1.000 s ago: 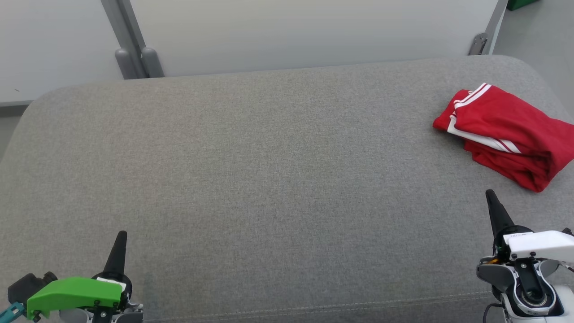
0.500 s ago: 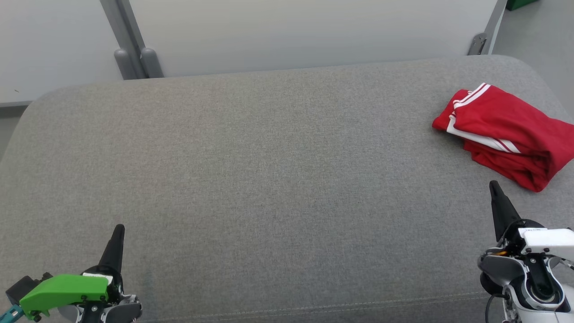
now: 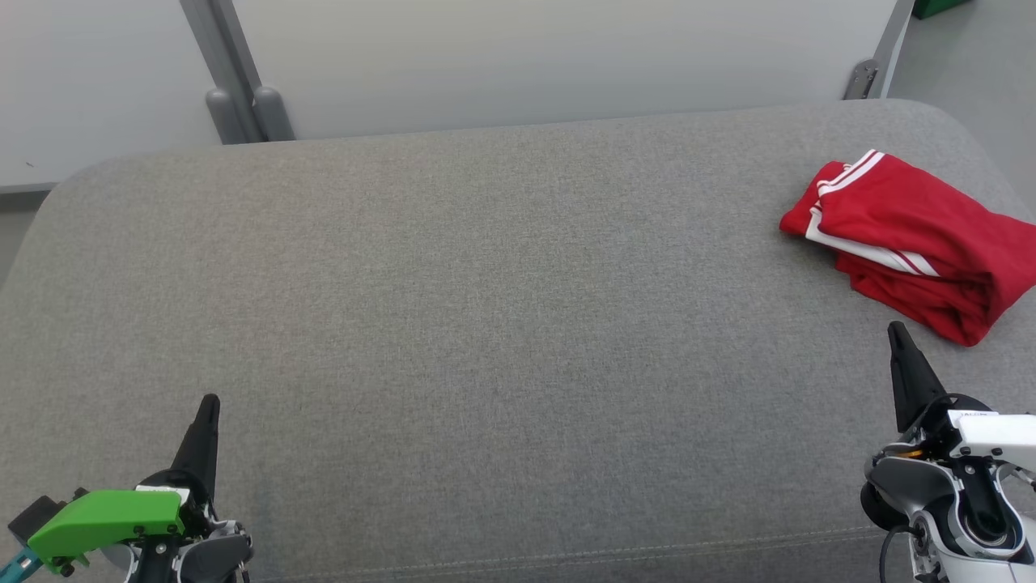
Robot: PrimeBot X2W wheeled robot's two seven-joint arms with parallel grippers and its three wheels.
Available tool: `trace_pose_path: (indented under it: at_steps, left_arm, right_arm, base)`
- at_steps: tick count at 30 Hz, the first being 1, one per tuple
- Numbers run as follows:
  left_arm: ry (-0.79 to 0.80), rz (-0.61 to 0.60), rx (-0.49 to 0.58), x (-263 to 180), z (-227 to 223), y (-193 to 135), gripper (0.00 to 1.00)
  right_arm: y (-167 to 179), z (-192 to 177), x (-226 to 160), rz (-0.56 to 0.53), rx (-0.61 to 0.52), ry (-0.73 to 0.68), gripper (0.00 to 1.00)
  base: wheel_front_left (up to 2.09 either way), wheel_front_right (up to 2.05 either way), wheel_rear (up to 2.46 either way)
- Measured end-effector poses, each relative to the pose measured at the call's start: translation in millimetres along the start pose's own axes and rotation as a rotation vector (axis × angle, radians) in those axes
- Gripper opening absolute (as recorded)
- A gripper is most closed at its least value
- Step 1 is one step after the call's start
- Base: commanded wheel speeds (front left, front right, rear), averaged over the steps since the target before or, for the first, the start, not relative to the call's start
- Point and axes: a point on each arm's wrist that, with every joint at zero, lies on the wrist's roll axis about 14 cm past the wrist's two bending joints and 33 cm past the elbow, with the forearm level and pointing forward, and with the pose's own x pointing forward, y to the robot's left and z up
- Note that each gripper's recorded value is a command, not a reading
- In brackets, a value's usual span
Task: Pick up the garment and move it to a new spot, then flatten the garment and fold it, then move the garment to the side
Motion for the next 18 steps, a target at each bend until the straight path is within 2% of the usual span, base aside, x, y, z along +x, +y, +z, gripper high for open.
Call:
trace_pose_path:
  at_steps: [18]
  left_arm:
    - [-0.003,0.007,-0.001,-0.4,0.7,2.5,0.00]
  right_arm:
    - [1.0,-0.1,0.1,0.006,0.002,0.000,0.00]
  base:
    - [0.00,0.00,0.00]
